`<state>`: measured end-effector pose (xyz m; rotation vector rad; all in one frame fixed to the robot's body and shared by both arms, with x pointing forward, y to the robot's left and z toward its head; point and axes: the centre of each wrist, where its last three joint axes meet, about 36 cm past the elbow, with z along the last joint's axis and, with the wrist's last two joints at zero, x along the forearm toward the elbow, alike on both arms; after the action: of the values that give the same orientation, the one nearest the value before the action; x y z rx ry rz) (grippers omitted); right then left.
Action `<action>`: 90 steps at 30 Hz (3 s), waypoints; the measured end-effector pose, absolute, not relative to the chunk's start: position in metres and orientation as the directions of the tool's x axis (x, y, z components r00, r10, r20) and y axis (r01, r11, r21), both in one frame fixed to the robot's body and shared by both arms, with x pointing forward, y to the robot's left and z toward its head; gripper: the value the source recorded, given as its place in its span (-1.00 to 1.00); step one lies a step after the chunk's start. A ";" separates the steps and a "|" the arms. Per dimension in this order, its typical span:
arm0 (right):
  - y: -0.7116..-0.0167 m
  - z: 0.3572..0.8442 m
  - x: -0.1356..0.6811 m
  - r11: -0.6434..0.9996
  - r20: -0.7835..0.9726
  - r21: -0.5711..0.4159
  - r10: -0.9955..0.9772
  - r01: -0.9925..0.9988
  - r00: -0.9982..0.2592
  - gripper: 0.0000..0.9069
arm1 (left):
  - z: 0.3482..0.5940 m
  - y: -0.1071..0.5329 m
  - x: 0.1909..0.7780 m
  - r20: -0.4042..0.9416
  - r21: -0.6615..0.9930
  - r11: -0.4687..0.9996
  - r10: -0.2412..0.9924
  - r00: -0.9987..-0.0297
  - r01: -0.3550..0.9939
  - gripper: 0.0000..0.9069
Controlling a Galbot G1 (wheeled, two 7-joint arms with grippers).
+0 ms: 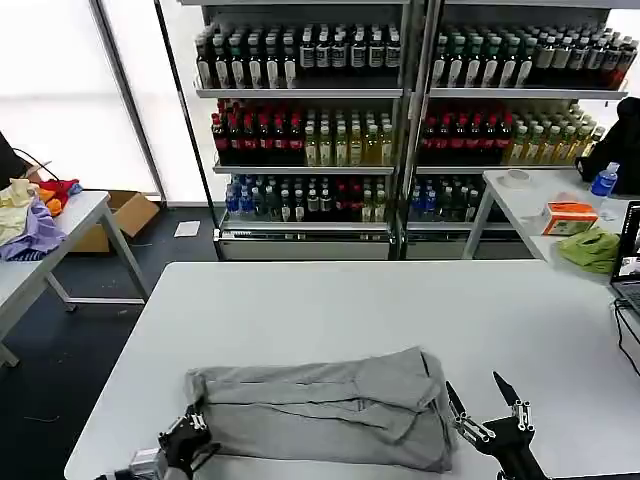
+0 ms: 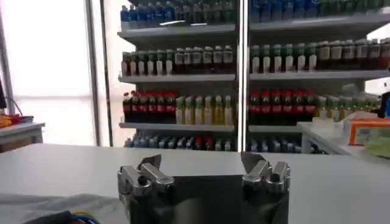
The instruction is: Fold and organize the clothes.
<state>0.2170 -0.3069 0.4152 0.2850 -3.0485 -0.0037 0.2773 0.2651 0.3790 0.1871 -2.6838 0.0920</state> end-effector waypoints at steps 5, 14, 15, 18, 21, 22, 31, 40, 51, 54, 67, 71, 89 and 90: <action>-0.306 0.416 0.219 0.982 0.079 0.011 -0.191 -0.191 -0.978 1.00 | 0.384 0.319 0.293 0.409 0.019 0.987 -0.155 -0.899 -0.162 -0.98; -0.302 0.419 0.221 0.980 0.073 0.015 -0.200 -0.199 -0.977 1.00 | 0.413 0.401 0.309 0.364 0.099 0.978 -0.207 -0.908 -0.183 -0.98; -0.302 0.420 0.221 0.980 0.073 0.015 -0.200 -0.200 -0.977 1.00 | 0.417 0.406 0.311 0.362 0.100 0.978 -0.206 -0.909 -0.182 -0.98; -0.302 0.421 0.220 0.980 0.074 0.015 -0.201 -0.201 -0.977 1.00 | 0.429 0.409 0.314 0.354 0.086 0.981 -0.191 -0.915 -0.172 -0.98; -0.302 0.423 0.219 0.980 0.074 0.012 -0.201 -0.200 -0.977 1.00 | 0.445 0.399 0.318 0.334 0.055 0.989 -0.145 -0.931 -0.135 -0.98; -0.302 0.423 0.218 0.980 0.075 0.011 -0.200 -0.200 -0.977 1.00 | 0.450 0.393 0.319 0.328 0.045 0.992 -0.124 -0.936 -0.116 -0.98; -0.302 0.422 0.214 0.981 0.082 0.013 -0.192 -0.191 -0.978 1.00 | 0.481 0.317 0.326 0.304 -0.049 0.993 0.114 -0.946 0.104 -0.98; -0.306 0.419 0.210 0.985 0.095 0.010 -0.174 -0.173 -0.980 1.00 | 0.468 0.247 0.315 0.340 -0.139 0.941 0.337 -0.878 0.307 -0.98; -0.303 0.416 0.210 0.984 0.102 0.014 -0.176 -0.176 -0.979 1.00 | 0.448 0.193 0.300 0.373 -0.221 0.852 0.524 -0.765 0.475 1.00; -0.301 0.416 0.210 0.984 0.103 0.019 -0.180 -0.179 -0.978 1.00 | 0.442 0.181 0.299 0.386 -0.228 0.834 0.552 -0.739 0.503 1.00; -0.295 0.412 0.206 0.981 0.107 0.041 -0.196 -0.192 -0.975 1.00 | 0.416 0.160 0.321 0.411 -0.193 0.858 0.511 -0.755 0.476 1.00; -0.294 0.411 0.208 0.980 0.103 0.044 -0.199 -0.195 -0.975 1.00 | 0.419 0.166 0.324 0.406 -0.178 0.876 0.480 -0.778 0.448 1.00; -0.292 0.411 0.209 0.976 0.106 0.056 -0.217 -0.212 -0.970 1.00 | 0.468 0.249 0.319 0.388 -0.102 0.968 0.252 -0.887 0.230 1.00; -0.292 0.411 0.209 0.976 0.106 0.055 -0.217 -0.213 -0.970 1.00 | 0.466 0.252 0.318 0.400 -0.098 0.971 0.241 -0.884 0.220 1.00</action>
<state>0.2089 -0.2919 0.4110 0.3289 -3.0113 -0.0649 0.3176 0.2523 0.4661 -0.3303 -2.6990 0.0693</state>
